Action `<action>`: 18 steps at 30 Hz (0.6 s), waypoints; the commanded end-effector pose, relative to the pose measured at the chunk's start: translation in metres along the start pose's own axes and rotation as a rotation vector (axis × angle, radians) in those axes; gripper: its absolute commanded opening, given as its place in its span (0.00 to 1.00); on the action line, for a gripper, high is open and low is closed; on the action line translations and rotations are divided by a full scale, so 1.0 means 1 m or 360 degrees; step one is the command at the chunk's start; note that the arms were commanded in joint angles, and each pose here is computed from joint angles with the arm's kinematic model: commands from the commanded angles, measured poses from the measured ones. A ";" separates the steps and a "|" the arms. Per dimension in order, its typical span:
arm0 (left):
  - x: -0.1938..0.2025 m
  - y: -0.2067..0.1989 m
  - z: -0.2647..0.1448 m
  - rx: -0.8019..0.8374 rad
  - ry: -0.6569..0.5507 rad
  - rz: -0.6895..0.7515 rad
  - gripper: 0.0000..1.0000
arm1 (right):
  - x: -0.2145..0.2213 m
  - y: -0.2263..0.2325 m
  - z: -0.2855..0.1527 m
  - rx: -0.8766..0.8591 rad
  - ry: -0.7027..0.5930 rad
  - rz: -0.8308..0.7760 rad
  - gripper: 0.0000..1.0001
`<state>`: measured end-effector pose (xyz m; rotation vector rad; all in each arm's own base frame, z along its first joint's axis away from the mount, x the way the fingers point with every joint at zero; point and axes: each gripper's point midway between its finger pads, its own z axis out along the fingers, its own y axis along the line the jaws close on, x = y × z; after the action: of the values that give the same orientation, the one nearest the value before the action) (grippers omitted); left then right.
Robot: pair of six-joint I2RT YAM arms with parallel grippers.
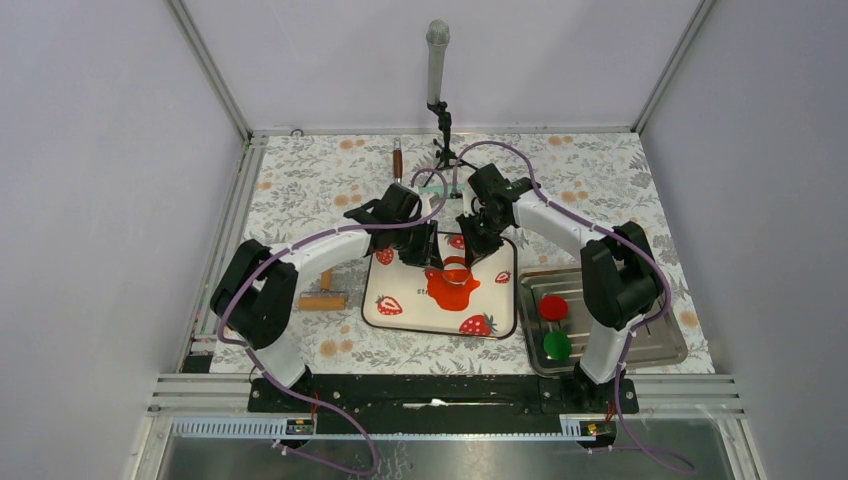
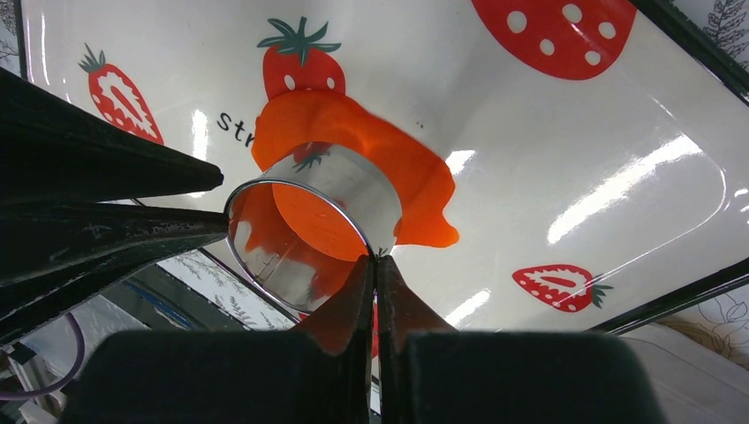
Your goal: Roll out the dumpling wrappers from the dough
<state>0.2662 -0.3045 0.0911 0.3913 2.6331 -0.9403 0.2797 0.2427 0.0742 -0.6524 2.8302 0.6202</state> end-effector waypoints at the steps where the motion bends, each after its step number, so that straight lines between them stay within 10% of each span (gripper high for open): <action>1: -0.008 -0.009 0.004 0.0044 -0.0037 0.0015 0.26 | -0.011 0.016 -0.016 -0.0048 -0.0115 -0.0030 0.00; 7: -0.011 -0.023 0.001 0.0153 -0.0040 0.0044 0.33 | -0.008 0.014 -0.015 -0.0035 -0.0109 -0.0026 0.00; 18: -0.007 -0.004 0.007 0.0008 -0.0018 -0.0012 0.02 | -0.006 0.017 -0.014 -0.0063 -0.0104 -0.0014 0.00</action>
<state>0.2652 -0.3094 0.0902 0.3785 2.6382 -0.9657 0.2789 0.2450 0.0766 -0.6337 2.8184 0.6316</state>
